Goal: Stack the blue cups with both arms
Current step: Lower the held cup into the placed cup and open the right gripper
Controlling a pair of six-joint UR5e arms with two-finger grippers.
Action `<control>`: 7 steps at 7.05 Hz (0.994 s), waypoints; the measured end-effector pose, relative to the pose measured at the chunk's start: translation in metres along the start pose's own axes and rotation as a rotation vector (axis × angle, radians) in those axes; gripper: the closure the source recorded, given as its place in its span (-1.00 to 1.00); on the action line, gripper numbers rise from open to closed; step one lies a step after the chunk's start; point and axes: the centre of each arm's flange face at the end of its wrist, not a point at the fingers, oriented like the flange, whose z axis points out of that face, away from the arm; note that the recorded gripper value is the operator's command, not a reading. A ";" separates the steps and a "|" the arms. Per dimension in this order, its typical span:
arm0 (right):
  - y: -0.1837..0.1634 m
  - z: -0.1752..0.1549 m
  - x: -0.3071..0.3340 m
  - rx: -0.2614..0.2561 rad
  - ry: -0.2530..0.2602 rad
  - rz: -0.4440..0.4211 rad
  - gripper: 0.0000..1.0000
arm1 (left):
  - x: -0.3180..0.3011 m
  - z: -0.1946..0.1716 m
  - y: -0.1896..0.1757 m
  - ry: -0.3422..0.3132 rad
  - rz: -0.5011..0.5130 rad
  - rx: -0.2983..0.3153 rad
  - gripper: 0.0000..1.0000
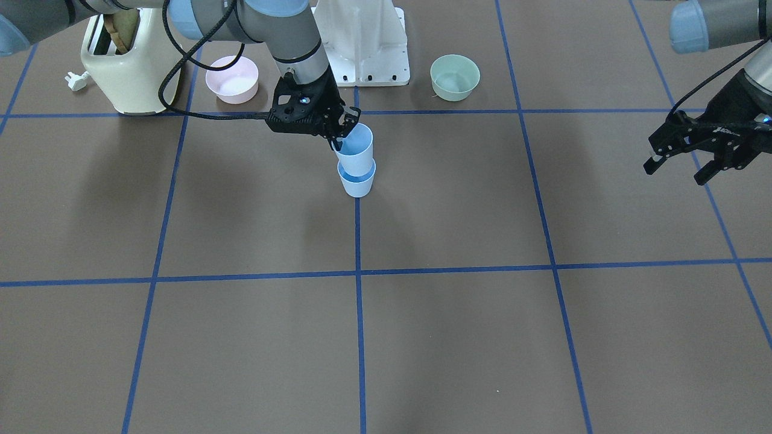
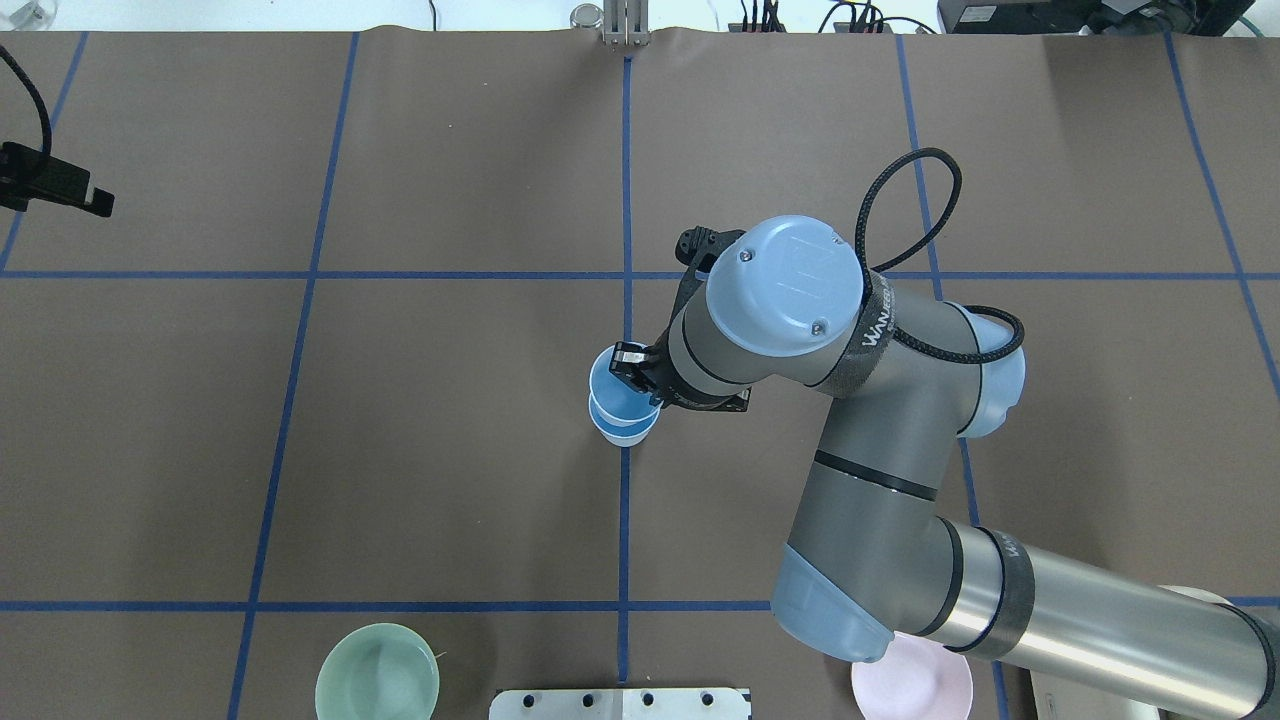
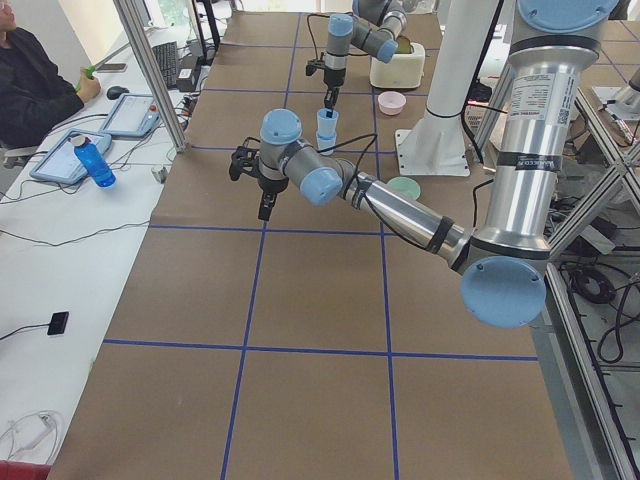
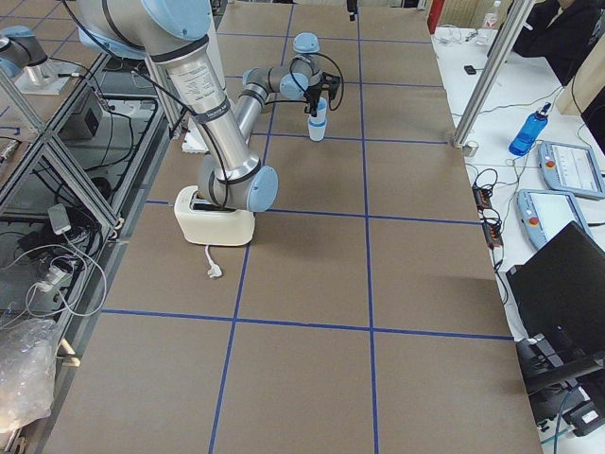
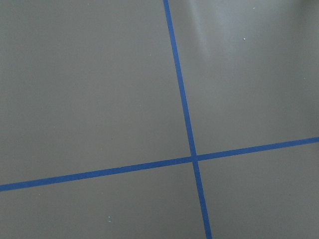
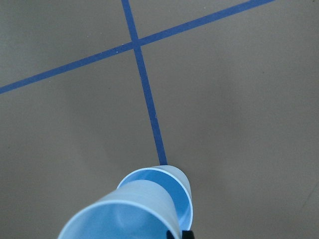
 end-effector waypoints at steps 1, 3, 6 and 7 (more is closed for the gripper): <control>0.000 0.000 0.000 0.000 0.001 0.000 1.00 | 0.000 0.000 0.000 0.000 0.000 0.000 -0.96; 0.000 0.001 0.000 0.000 0.000 -0.001 1.00 | 0.000 0.001 0.000 0.000 -0.001 -0.003 -0.96; -0.001 0.001 0.002 0.017 0.001 -0.002 1.00 | -0.001 0.002 0.000 0.001 -0.002 -0.005 -0.96; -0.002 0.002 0.002 0.021 0.003 -0.003 1.00 | -0.001 0.002 0.000 0.001 -0.002 -0.006 -0.96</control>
